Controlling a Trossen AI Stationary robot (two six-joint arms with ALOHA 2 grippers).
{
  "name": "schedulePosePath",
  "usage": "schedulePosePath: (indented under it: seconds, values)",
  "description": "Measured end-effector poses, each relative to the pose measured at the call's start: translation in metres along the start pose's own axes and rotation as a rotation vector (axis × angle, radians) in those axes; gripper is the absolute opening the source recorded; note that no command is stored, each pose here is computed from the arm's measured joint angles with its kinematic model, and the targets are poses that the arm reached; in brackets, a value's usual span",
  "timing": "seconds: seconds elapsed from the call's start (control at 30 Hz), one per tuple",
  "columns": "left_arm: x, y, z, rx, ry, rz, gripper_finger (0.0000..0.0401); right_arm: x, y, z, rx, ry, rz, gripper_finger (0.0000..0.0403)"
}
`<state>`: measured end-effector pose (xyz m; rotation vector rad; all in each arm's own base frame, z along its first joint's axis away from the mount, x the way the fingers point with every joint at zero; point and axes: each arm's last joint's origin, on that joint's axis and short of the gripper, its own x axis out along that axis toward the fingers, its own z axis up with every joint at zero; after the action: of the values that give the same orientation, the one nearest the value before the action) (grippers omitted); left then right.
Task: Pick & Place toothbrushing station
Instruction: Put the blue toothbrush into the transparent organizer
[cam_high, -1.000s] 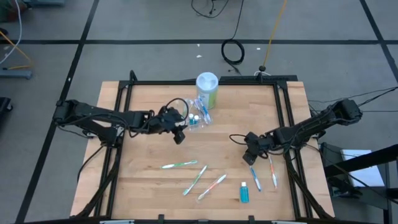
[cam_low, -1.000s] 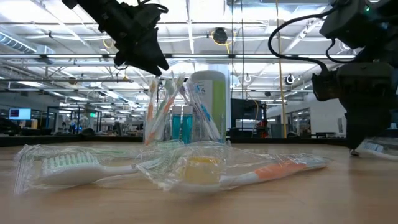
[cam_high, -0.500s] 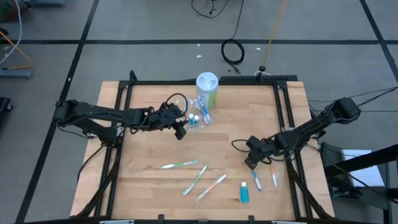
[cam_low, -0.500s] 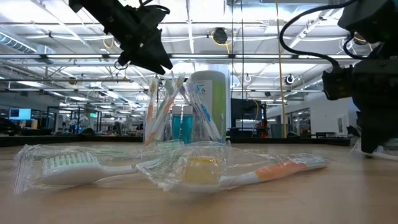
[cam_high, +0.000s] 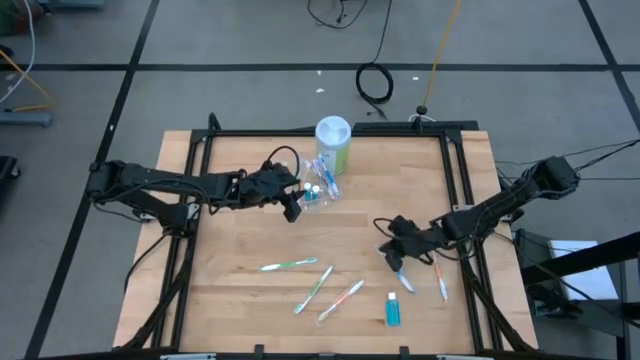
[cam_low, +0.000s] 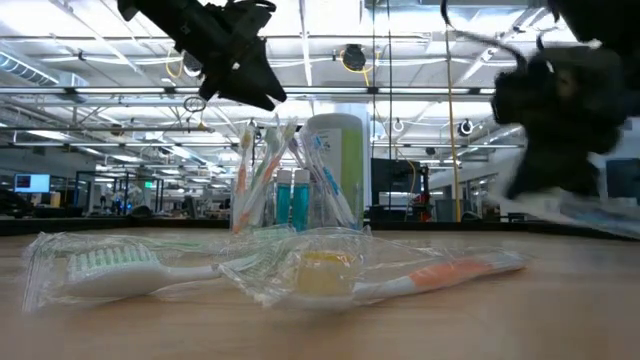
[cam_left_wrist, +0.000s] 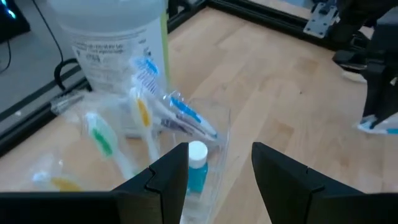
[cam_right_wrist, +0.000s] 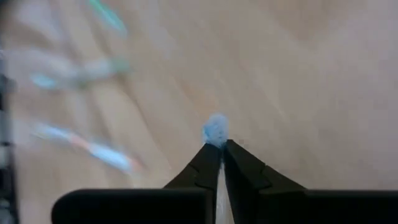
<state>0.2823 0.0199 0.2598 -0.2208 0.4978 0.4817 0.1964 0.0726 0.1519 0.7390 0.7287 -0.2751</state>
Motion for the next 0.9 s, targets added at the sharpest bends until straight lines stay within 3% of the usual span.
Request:
schedulePosePath:
  seconds: [0.1, 0.23, 0.4, 0.57, 0.9]
  values:
    - [0.0, -0.001, 0.002, 0.01, -0.023, -0.011, 0.0182, -0.001, 0.012, 0.017, -0.123, -0.244, 0.05, 0.0009]
    - [0.0, -0.002, 0.005, 0.002, -0.053, -0.021, 0.0182, -0.009, 0.022, 0.046, -0.265, -0.593, 0.016, 0.0009]
    - [0.0, -0.003, 0.008, 0.04, -0.076, -0.027, 0.0182, -0.024, 0.023, 0.08, -0.278, -0.933, -0.109, 0.0009]
    - [0.0, -0.002, 0.007, 0.092, -0.07, -0.023, 0.0182, -0.025, 0.016, 0.105, -0.399, -1.08, -0.173, 0.001]
    - [0.0, -0.002, 0.006, 0.103, -0.06, -0.02, 0.0182, -0.007, -0.001, 0.147, -0.59, -1.288, -0.017, 0.001]
